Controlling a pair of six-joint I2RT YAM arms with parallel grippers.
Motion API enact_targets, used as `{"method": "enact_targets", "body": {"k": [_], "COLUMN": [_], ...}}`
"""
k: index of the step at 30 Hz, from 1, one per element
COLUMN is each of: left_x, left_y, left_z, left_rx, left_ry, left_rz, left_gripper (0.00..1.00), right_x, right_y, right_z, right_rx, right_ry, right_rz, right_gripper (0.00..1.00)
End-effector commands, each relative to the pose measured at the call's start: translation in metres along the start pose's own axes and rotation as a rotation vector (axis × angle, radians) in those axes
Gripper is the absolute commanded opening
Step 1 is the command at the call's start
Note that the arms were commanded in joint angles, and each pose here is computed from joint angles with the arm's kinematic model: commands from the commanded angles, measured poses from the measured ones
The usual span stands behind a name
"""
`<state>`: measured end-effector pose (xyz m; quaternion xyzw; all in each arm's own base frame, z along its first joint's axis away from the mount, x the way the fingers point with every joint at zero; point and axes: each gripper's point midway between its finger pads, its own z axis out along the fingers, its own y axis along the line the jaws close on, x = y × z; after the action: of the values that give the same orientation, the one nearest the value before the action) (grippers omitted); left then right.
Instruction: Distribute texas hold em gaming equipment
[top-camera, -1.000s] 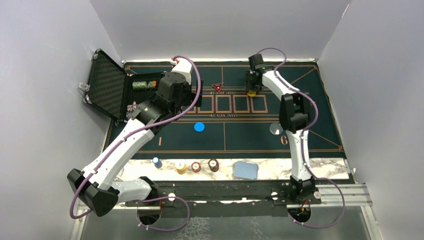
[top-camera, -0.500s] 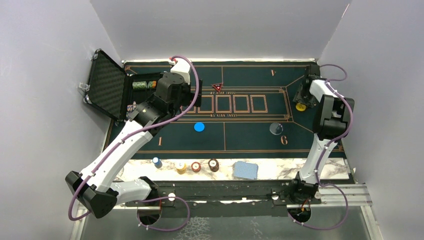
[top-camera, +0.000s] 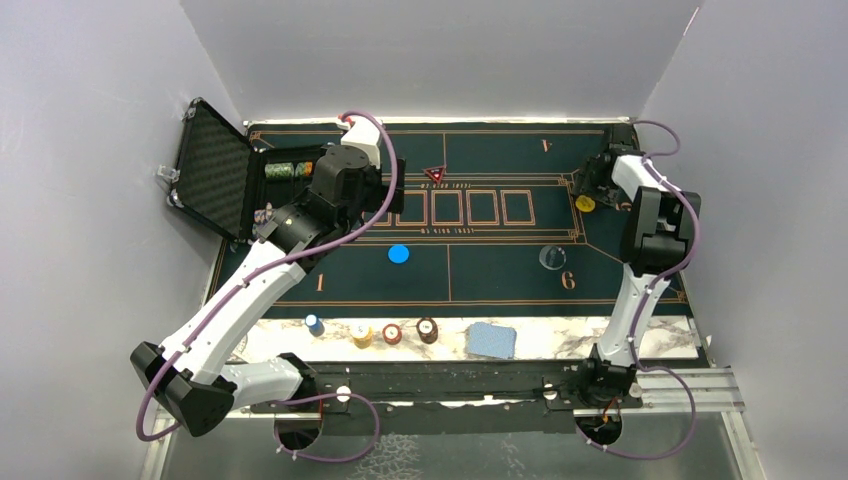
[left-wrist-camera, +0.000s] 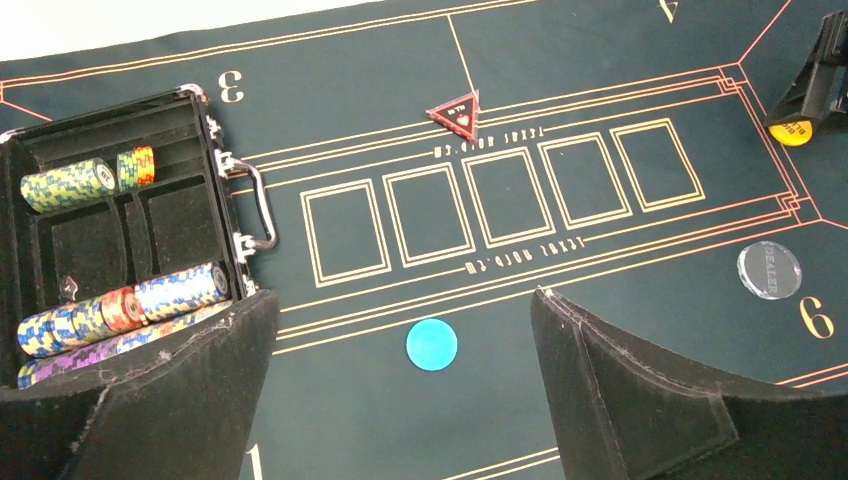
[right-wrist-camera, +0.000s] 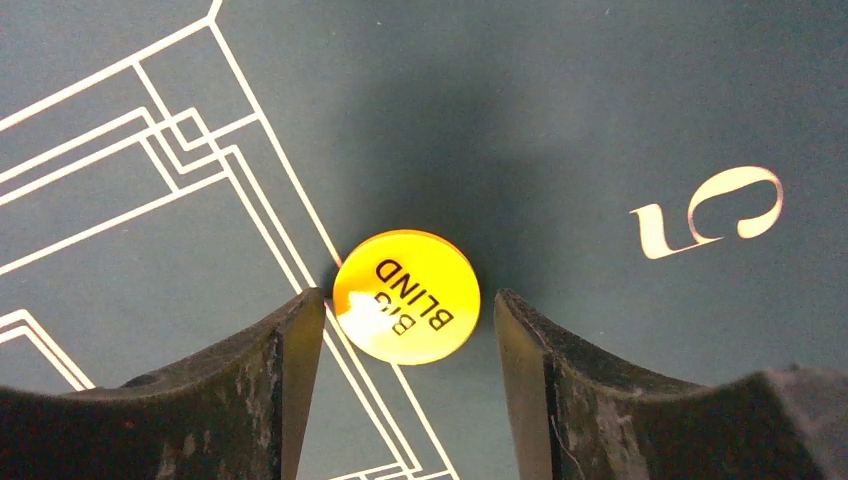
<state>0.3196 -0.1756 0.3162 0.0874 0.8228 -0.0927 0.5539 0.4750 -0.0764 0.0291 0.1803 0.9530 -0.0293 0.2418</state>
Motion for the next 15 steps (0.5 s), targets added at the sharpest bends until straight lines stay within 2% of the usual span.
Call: {"method": "enact_targets", "body": {"k": [1, 4, 6, 9, 11, 15], "left_x": [-0.018, -0.017, -0.017, -0.017, -0.016, -0.010], "left_y": [-0.008, -0.008, -0.009, -0.010, -0.011, -0.019], "left_z": [-0.008, -0.008, -0.008, -0.007, -0.006, -0.006], "left_rx": [0.038, 0.039, 0.041, 0.043, 0.044, 0.083], "left_ry": [-0.043, -0.038, -0.037, -0.037, -0.031, -0.011], "left_rz": [-0.031, -0.034, -0.040, -0.053, -0.065, -0.096], "left_gripper": [0.99, 0.99, 0.99, 0.99, 0.99, 0.99], "right_x": [-0.012, -0.025, -0.028, -0.016, 0.009, 0.102], "right_y": [-0.009, -0.006, 0.007, 0.057, 0.102, 0.186], "right_z": [-0.013, -0.039, -0.064, -0.106, -0.130, -0.167], "right_rx": [0.047, 0.027, -0.012, -0.124, -0.237, -0.453], "right_ry": [-0.033, -0.095, -0.102, -0.137, -0.138, -0.025], "right_rz": [-0.005, -0.013, 0.001, -0.055, -0.117, -0.233], "right_gripper": [0.72, 0.84, 0.85, 0.85, 0.85, 0.85]}}
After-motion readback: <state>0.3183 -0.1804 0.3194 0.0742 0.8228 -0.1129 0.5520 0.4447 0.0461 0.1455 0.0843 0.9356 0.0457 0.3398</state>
